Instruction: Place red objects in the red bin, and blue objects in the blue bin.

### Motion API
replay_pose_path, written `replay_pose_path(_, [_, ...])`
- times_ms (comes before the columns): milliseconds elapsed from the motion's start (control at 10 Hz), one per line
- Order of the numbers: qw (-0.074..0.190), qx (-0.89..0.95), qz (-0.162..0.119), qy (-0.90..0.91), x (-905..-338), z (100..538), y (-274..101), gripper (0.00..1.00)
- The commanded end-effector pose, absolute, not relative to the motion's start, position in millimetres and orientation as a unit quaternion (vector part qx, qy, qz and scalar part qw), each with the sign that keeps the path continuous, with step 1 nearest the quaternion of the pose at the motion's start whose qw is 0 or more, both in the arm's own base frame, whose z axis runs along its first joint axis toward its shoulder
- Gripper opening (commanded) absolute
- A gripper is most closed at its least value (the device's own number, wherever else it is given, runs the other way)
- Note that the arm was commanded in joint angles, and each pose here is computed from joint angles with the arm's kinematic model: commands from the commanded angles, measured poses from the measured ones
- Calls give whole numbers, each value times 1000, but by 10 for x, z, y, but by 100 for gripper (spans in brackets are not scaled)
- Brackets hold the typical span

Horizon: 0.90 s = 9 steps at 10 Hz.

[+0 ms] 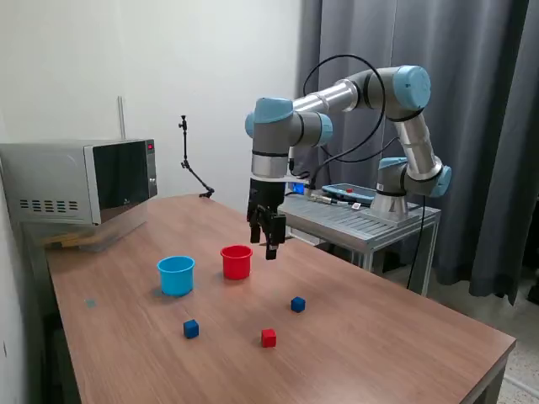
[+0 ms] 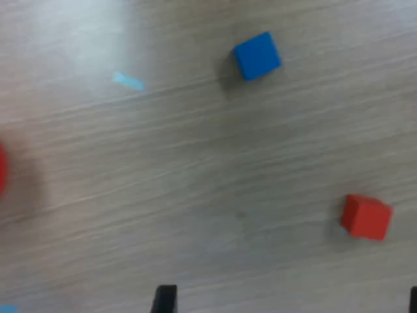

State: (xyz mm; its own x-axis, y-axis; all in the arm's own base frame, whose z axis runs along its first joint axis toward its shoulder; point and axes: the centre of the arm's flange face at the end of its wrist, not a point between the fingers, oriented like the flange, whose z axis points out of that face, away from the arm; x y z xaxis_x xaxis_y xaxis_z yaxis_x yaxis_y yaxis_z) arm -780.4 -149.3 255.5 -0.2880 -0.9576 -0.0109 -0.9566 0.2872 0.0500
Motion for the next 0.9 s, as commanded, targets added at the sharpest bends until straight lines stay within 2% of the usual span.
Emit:
replay_pose_path(0, [7,610,-19,-792,-7879,2329,-1747,100])
replay_pose_path(400, [-8,614,-8,-789,-7926,1952,-1836,100])
replay_pose_path(800, [-1,617,-12,-787,-8021,1657,-2006,100])
